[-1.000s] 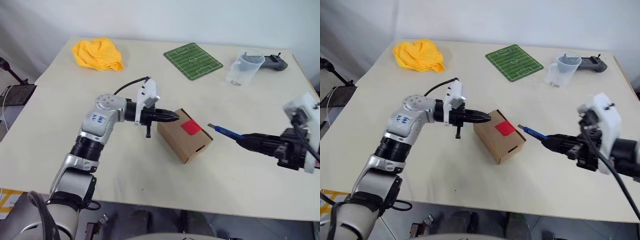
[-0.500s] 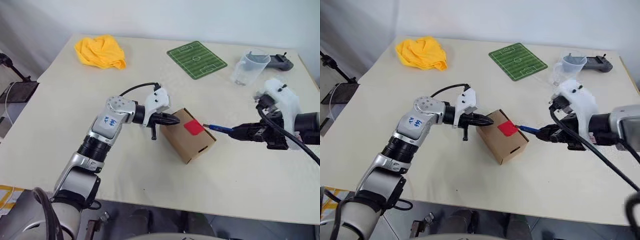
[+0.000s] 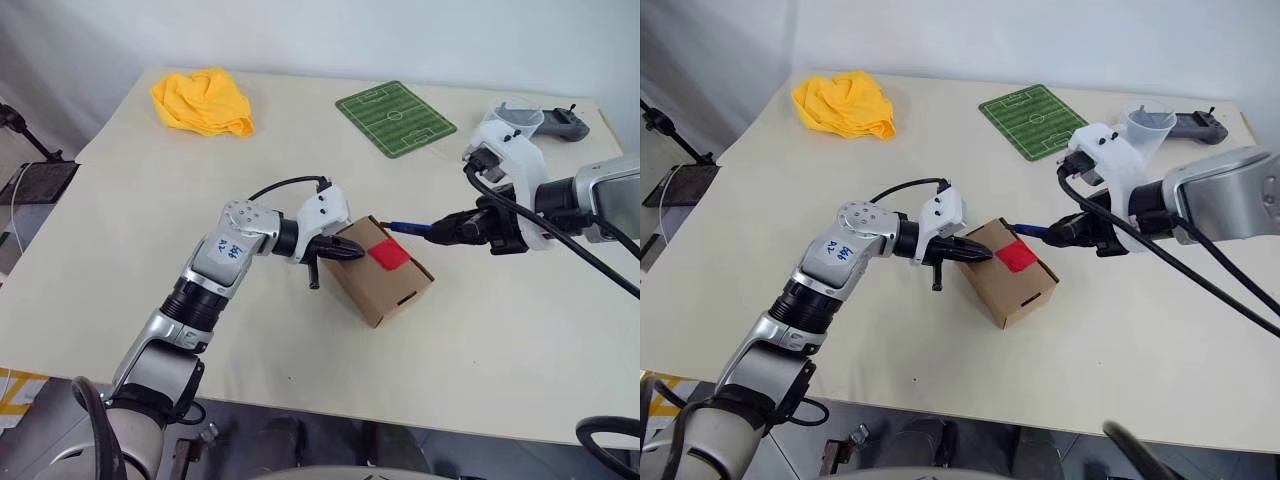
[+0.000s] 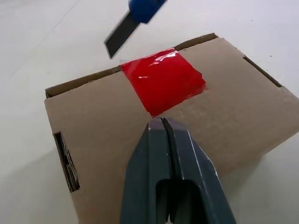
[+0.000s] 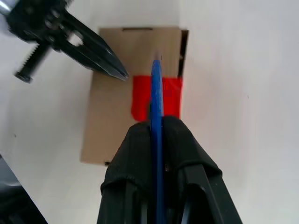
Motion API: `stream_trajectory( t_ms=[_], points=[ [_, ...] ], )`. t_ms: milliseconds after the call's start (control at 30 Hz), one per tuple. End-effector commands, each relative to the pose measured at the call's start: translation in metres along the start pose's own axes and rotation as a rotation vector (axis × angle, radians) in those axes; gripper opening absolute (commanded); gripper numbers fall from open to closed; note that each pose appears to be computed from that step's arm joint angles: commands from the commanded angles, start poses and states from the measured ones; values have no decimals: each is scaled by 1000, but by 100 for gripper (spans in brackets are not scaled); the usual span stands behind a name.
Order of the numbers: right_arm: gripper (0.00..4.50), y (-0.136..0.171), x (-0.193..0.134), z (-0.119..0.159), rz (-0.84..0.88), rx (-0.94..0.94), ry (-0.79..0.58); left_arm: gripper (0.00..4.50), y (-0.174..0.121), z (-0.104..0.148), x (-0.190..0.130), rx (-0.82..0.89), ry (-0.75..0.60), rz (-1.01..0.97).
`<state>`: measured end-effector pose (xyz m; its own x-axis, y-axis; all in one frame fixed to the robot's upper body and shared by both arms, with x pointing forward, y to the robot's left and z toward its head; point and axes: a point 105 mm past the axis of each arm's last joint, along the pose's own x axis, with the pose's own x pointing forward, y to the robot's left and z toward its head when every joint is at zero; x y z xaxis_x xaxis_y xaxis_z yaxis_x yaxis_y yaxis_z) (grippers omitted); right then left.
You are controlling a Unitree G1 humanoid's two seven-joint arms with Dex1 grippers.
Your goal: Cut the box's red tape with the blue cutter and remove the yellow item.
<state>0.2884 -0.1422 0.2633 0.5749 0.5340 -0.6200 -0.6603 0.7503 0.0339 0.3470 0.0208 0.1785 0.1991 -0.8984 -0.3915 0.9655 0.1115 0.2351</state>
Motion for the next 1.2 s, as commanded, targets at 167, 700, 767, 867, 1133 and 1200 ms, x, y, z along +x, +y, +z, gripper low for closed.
stream_trajectory(
  t_ms=[167,700,767,867,1133,1200],
  points=[
    [11,-1,1,14,-45,-9,-86,0,-4,3,4,0,0,1],
    [11,-2,17,2,-52,21,-99,0,-2,-2,3,-25,28,29],
    [11,-1,18,0,-51,24,-99,0,-1,-2,2,-25,30,36],
    [11,-2,20,-2,-56,31,-101,0,-1,-2,2,-26,31,36],
    [11,-4,23,-6,-59,43,-97,0,0,-2,1,-27,34,38],
    [11,-5,25,-9,-61,49,-90,0,0,-2,1,-27,33,39]
  ],
)
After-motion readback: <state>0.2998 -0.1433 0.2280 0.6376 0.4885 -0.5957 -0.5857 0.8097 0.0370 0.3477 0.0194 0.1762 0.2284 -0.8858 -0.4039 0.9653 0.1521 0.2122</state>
